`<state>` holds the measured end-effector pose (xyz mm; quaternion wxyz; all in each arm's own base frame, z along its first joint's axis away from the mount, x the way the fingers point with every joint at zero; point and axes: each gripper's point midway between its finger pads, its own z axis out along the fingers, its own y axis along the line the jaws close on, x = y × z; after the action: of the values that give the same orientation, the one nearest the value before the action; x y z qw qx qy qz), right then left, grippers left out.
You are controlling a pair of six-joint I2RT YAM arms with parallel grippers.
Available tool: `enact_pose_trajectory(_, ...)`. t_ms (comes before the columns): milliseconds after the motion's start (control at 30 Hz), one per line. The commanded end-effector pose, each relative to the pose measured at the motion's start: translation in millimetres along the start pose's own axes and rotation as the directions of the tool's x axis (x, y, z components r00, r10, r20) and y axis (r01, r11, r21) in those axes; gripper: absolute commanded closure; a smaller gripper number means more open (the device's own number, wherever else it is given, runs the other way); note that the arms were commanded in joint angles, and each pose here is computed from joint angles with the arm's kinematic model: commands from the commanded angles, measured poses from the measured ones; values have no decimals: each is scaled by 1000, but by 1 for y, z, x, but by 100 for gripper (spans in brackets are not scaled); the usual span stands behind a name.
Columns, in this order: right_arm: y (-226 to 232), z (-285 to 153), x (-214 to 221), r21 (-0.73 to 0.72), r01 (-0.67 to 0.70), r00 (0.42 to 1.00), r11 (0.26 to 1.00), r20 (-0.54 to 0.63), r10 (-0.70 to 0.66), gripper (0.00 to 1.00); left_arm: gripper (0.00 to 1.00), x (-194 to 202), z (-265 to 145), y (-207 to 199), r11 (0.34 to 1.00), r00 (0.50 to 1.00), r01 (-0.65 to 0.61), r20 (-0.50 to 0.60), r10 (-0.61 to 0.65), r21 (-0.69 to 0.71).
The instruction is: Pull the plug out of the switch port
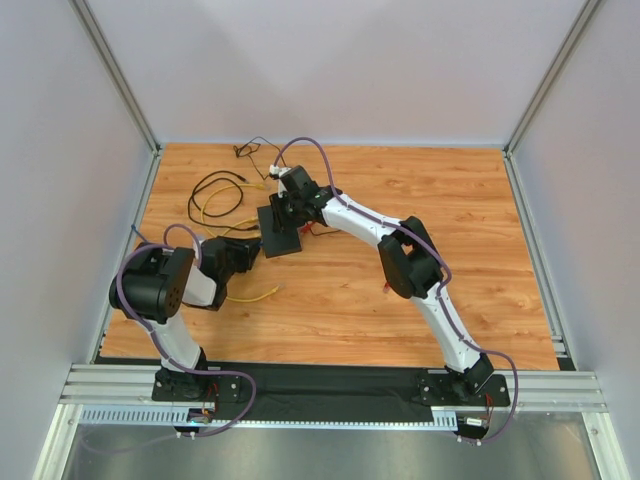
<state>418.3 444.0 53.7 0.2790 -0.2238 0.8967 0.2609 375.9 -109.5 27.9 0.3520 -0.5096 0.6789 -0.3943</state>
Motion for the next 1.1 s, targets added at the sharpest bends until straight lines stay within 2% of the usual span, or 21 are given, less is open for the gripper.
enact_pose_trajectory(0, -1, 2, -2, -6, 13, 1000, 1000, -8, -13, 67, 58, 3, 7, -1, 1000, 1000, -18, -11, 18, -10)
enact_pose_trajectory(333, -4, 5, -1, 4, 12, 1000, 1000, -17, -12, 67, 60, 5, 5, 14, 997, 1000, -22, 16, 24, -71)
enact_pose_trajectory(667, -5, 4, -2, 10, 14, 1000, 1000, -15, -14, 67, 58, 8, 9, 27, 988, 1000, -11, 27, 15, -154)
enact_pose_trajectory(1000, -7, 6, -1, 12, 16, 1000, 1000, -18, -16, 68, 61, 7, 10, 33, 991, 999, 21, 43, -16, -129)
enact_pose_trajectory(1067, -7, 6, -1, 12, 14, 1000, 1000, -18, -14, 68, 65, 11, 15, 31, 991, 1000, 18, 26, -14, -132)
